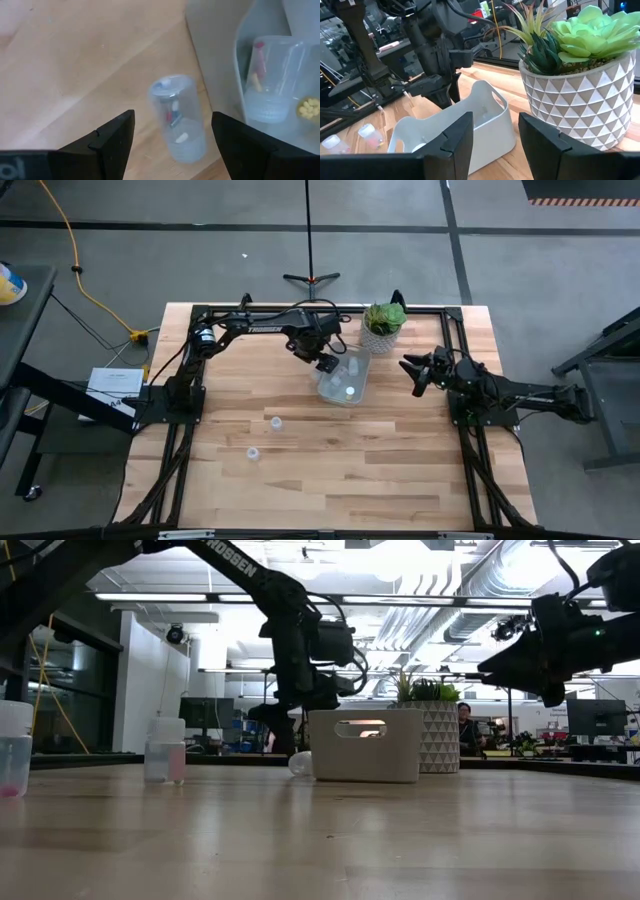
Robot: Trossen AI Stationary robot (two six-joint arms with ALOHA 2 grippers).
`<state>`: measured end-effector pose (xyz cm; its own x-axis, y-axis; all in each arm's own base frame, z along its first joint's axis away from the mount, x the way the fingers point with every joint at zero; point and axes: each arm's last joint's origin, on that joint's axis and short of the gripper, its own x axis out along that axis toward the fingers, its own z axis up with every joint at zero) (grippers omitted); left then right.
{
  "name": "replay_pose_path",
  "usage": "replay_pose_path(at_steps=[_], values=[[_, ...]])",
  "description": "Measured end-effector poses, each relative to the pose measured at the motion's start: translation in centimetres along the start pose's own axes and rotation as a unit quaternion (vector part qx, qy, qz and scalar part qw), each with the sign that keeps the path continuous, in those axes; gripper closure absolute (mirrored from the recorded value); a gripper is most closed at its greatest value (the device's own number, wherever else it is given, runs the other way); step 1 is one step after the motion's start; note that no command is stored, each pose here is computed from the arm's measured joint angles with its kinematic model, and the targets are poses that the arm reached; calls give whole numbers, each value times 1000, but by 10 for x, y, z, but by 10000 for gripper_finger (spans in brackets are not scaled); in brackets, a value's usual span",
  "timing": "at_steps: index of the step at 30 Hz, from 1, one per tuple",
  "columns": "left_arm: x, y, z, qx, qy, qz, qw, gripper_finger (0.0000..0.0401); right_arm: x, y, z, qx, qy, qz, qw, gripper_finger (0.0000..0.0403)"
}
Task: Pick and place pill bottles into a basket
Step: Put the transparent pill bottle into the white bin
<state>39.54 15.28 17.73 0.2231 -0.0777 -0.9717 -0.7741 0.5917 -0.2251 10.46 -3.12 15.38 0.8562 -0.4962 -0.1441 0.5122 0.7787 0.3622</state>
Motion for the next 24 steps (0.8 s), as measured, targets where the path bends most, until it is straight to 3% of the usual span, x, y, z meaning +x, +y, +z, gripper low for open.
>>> replay_pose_path(at_steps=[8,12,24], values=[[0,1,-1,1,3,9,1000,100,0,0,0,3,-1,1,1000,253],[0,1,-1,6,2,7,1000,100,-1,4,8,24,-32,30,999,253],[0,-1,4,22,-29,4,999,100,-9,19,47,-27,-84,57,994,253]])
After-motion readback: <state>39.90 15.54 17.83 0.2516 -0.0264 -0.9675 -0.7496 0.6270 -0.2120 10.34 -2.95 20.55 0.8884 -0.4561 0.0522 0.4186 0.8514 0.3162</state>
